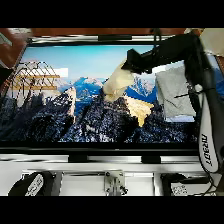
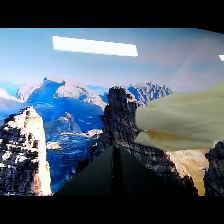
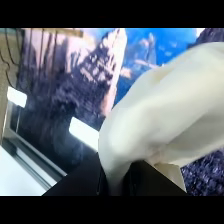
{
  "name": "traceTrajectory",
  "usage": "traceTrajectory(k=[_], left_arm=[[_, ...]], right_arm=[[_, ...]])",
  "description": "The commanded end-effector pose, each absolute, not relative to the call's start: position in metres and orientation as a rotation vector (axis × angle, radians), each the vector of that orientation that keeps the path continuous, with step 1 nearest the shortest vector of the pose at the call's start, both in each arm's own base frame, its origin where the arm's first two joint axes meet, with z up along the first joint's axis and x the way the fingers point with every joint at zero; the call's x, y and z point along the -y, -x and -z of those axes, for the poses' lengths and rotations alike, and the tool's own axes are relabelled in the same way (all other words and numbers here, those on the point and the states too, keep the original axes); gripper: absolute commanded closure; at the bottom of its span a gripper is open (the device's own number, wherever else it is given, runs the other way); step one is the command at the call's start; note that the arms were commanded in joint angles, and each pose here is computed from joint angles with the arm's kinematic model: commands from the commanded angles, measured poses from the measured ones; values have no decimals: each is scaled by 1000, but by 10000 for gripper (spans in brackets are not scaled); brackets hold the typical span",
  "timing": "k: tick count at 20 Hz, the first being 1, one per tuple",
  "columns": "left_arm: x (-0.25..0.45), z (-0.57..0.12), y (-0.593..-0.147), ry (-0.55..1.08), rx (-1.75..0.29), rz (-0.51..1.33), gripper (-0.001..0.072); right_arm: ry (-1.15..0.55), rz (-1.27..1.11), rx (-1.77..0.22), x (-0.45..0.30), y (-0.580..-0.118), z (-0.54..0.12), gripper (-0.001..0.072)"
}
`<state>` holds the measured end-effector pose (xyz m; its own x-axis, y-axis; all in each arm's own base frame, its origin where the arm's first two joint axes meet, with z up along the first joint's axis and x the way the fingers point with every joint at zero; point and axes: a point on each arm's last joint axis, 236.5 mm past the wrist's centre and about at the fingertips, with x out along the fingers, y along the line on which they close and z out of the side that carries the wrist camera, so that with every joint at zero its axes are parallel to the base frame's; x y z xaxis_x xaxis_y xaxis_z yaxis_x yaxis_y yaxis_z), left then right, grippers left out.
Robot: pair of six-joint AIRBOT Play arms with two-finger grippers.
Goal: Fold the shirts.
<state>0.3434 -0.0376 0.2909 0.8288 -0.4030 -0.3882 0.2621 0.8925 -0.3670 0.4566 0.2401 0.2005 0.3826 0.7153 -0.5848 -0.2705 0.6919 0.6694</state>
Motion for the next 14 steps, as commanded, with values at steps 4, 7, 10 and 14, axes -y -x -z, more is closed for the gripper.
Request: traceTrajectory(k=[4, 7, 10, 14], left_arm=[[40, -288, -341, 302, -492, 368, 672], [41, -286, -340, 302, -499, 373, 672], [41, -286, -340, 302, -500, 373, 672], [41, -286, -340, 302, -500, 373, 672]], right_arm=[[-571, -576, -839, -181, -460, -261, 636], [-569, -511, -811, -156, -472, -259, 637], [-561, -424, -698, -132, -500, -267, 637], [-620, -330, -395, -102, -557, -307, 637]])
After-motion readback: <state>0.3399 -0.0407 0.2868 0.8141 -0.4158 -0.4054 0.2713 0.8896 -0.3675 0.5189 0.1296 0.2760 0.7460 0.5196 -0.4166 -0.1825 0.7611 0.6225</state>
